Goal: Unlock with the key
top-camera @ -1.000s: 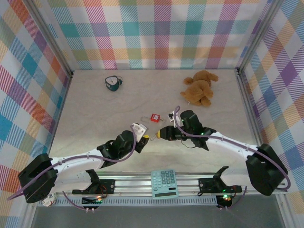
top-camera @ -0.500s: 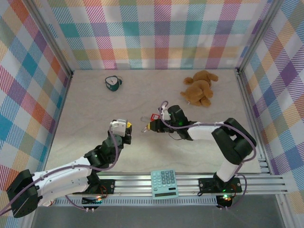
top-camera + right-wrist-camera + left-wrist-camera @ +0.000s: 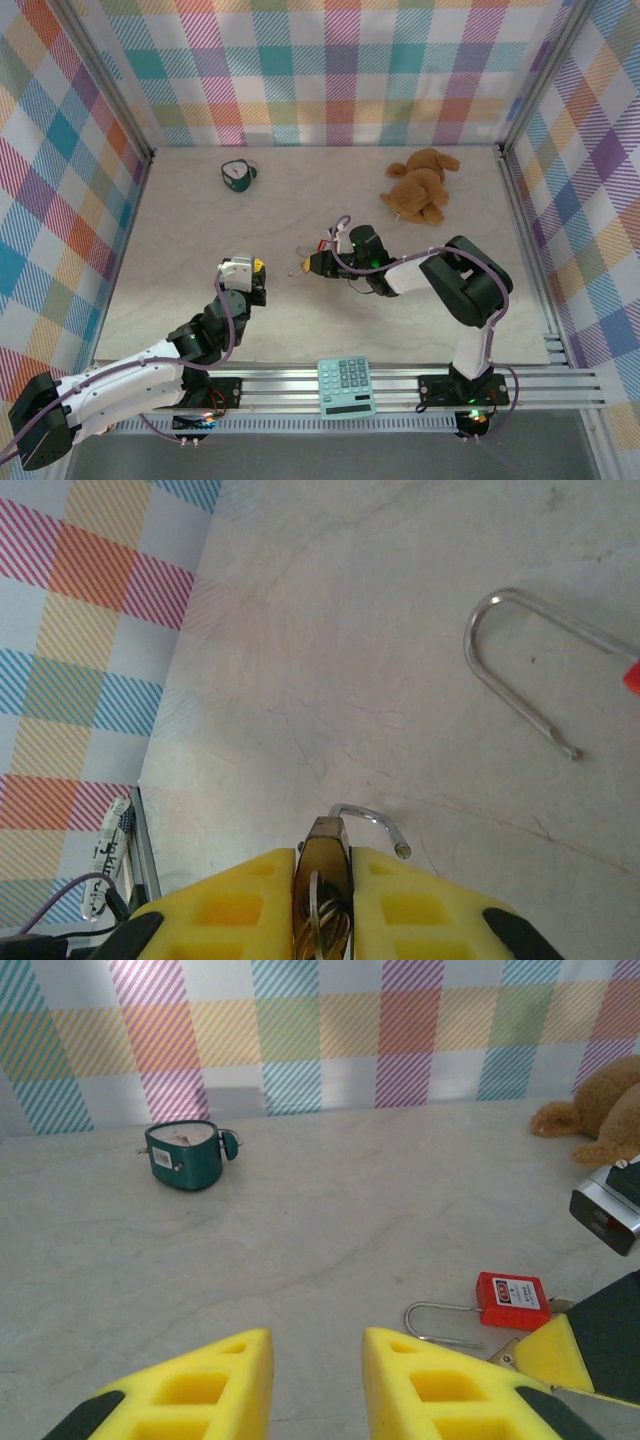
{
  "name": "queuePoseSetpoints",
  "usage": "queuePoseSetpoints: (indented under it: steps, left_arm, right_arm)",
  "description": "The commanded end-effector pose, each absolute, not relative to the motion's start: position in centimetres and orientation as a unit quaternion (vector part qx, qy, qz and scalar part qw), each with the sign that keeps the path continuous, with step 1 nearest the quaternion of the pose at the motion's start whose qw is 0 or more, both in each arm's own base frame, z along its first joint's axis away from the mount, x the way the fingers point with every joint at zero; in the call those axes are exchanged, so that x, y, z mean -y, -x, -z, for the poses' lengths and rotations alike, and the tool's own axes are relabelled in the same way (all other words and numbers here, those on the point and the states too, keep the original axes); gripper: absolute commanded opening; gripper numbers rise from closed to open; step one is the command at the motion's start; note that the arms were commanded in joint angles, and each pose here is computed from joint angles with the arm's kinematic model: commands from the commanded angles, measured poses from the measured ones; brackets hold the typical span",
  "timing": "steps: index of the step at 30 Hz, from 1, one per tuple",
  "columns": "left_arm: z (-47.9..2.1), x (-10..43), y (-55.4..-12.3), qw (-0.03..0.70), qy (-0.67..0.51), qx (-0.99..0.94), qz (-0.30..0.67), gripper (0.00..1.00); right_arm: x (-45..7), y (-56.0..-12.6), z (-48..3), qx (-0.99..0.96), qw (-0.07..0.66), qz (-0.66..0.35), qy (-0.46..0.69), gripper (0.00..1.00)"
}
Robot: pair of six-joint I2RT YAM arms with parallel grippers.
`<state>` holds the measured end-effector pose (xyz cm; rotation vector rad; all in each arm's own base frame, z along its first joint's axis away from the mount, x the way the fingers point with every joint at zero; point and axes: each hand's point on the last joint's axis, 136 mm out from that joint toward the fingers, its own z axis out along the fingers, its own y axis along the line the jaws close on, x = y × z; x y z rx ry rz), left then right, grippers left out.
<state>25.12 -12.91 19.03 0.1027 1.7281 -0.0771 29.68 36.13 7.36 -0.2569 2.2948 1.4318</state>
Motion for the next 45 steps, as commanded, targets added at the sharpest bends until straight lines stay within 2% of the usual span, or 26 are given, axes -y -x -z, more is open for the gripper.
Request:
queuePoseSetpoints:
  steps: [1, 25, 32, 36, 40, 45]
  left_arm:
    - [-18.8, 12.9, -25.2, 0.648, -0.046, -0.76, 0.032, 0.28]
    - [-18.9, 14.1, -25.6, 0.653, -0.054, -0.754, 0.051, 0.26]
    - [-18.8, 14.2, -25.6, 0.654, -0.057, -0.753, 0.05, 0.33]
    - [-18.8, 14.2, -25.5, 0.655, -0.057, -0.751, 0.052, 0.37]
    - [-19.0, 14.2, -25.4, 0.657, -0.058, -0.75, 0.06, 0.41]
    - [-19.5, 14.3, -25.3, 0.658, -0.057, -0.748, 0.069, 0.56]
  right_arm:
    - [-36.2, -28.7, -8.2, -0.81, 0.206, -0.539, 0.105, 0.18]
    - [-34.9, -26.0, -5.5, -0.827, 0.169, -0.531, 0.077, 0.18]
    - [-33.0, -26.6, -3.2, -0.874, 0.146, -0.463, 0.009, 0.24]
    - [-31.7, -26.5, -2.0, -0.9, 0.131, -0.415, -0.02, 0.43]
    - [-30.1, -27.0, -2.0, -0.923, 0.139, -0.358, -0.032, 0.48]
    - [-27.3, -27.5, -3.3, -0.94, 0.176, -0.289, -0.037, 0.56]
